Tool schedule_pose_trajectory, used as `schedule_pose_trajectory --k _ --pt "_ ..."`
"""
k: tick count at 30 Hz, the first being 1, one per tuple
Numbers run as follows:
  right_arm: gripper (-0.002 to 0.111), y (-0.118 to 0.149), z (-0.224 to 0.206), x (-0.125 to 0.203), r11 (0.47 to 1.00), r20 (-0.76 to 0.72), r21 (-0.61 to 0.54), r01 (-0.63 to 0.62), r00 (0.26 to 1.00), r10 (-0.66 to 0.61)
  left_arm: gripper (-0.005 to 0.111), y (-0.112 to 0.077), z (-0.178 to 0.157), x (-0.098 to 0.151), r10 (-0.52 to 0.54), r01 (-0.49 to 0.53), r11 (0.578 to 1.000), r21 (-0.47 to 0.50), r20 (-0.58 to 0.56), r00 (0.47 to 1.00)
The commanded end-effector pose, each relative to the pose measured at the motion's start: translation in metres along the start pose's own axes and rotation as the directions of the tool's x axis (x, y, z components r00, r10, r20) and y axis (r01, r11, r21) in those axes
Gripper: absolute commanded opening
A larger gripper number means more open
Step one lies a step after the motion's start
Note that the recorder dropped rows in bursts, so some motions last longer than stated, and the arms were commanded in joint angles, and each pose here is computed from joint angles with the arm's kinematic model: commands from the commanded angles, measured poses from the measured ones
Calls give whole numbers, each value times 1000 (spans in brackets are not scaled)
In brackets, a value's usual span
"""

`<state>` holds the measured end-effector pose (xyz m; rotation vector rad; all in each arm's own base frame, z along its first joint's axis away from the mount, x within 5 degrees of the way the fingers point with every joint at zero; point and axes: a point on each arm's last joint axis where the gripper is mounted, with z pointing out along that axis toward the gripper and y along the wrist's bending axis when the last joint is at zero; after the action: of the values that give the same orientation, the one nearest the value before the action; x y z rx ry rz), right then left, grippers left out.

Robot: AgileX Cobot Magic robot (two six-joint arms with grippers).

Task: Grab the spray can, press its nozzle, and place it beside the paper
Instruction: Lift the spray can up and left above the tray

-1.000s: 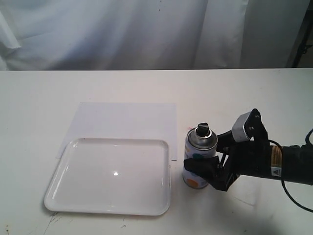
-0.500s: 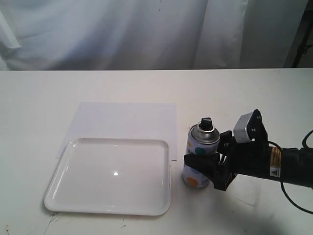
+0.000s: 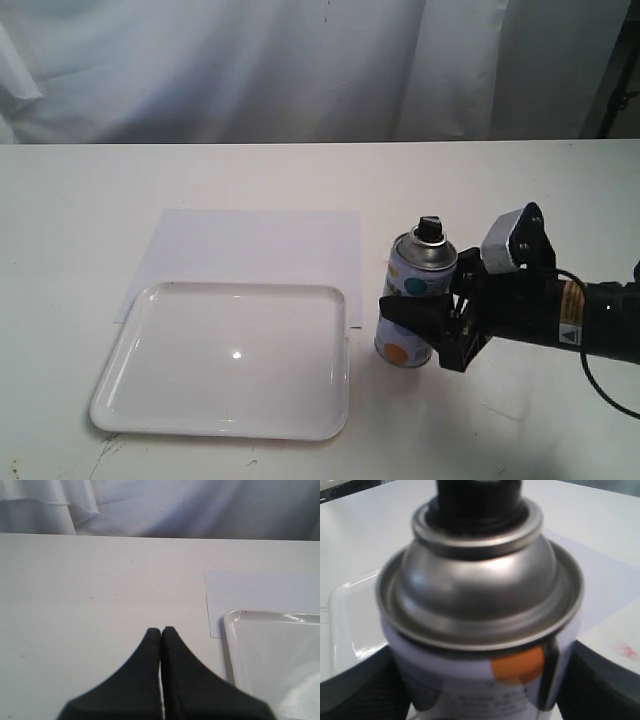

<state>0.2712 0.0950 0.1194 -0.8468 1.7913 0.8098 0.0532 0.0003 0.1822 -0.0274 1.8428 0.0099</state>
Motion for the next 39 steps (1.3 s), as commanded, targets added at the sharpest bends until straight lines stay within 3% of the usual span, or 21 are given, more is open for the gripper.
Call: schedule_pose_trajectory --k 1,6,15,21,27,33,39 --pt "0 3 1 -40 998 -18 39 45 999 -44 0 0 0 1 -1 1 1000 5 5 1000" --pt "0 10 10 -78 995 -89 36 98 992 -94 0 0 0 1 -1 1 1000 5 5 1000" --pt "0 4 21 -121 996 -244 69 48 969 -29 0 0 0 1 -1 1 1000 5 5 1000" --pt "0 -7 29 -150 993 -178 114 37 984 -16 0 0 0 1 -1 1 1000 5 5 1000" --pt "0 -28 44 -152 981 -186 181 68 982 -33 0 0 0 1 -1 1 1000 5 5 1000" --pt "0 -39 70 -146 950 -246 189 249 949 -199 0 0 0 1 -1 1 1000 5 5 1000" --pt "0 -35 102 -150 860 -312 206 468 864 -395 0 0 0 1 -1 1 1000 5 5 1000"
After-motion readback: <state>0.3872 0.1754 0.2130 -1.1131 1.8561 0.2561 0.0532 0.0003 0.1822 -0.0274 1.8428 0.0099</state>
